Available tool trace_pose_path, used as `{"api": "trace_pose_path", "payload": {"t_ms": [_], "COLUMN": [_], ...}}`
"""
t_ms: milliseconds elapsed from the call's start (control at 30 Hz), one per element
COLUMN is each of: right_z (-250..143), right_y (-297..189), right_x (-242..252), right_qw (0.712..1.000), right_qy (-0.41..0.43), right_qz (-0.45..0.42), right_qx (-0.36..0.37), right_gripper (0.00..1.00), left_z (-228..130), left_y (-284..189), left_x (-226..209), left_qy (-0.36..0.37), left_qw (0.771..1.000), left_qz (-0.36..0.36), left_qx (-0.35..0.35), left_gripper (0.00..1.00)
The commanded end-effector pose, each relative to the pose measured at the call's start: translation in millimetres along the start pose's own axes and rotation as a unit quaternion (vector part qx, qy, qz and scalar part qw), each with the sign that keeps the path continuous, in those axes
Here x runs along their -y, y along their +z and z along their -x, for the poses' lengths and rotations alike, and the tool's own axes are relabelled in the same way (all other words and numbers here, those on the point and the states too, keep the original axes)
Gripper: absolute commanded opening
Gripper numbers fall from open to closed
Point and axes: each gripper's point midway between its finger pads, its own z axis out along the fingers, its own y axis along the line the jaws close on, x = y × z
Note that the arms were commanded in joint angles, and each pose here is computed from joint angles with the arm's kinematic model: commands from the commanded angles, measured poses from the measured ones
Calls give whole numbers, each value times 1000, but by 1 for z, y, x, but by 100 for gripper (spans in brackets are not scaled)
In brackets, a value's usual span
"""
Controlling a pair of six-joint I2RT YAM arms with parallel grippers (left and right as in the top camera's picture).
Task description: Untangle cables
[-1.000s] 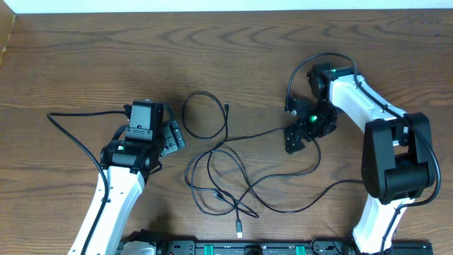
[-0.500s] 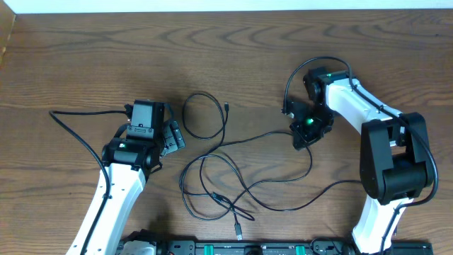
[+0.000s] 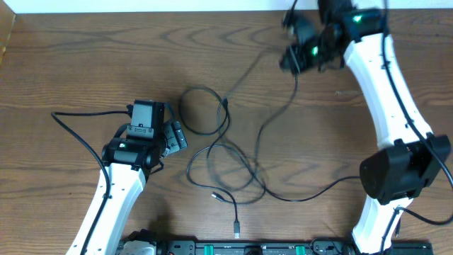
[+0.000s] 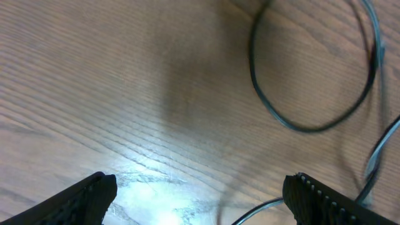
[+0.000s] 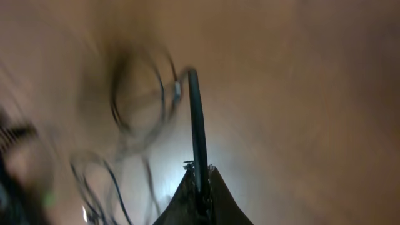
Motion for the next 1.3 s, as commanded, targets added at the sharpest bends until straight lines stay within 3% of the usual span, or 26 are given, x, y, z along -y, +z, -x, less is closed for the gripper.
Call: {"api": "trace_pose_path", "payload": {"t_ms": [0, 200, 533, 767, 1033, 1267], "right_z": [63, 123, 164, 153, 128, 116], "right_y": [-53, -125, -180, -169, -150, -156], "right_x": [-30, -66, -81, -77, -91, -150], "right_qw": [993, 967, 930, 941, 960, 943], "right_qy": [7, -59, -85, -69, -56, -107], "right_qz": [14, 9, -12, -12, 41, 190], "right_qx": [114, 249, 359, 330, 271, 251], "right_gripper": [1, 1, 1, 1, 1, 1], "left_z": [1, 1, 3, 1, 28, 73], "left_y": [-1, -1, -1, -1, -16, -32], "left_x": [4, 4, 5, 14, 74, 100], "left_qy": [1, 1, 0, 0, 10, 19], "left_qw": [1000, 1000, 1000, 999, 980, 959], "left_qz": [-11, -11, -13, -39, -195, -251], "left_qx": [-4, -4, 0, -7, 33, 127], "left_gripper": [90, 90, 90, 90, 90, 90]}}
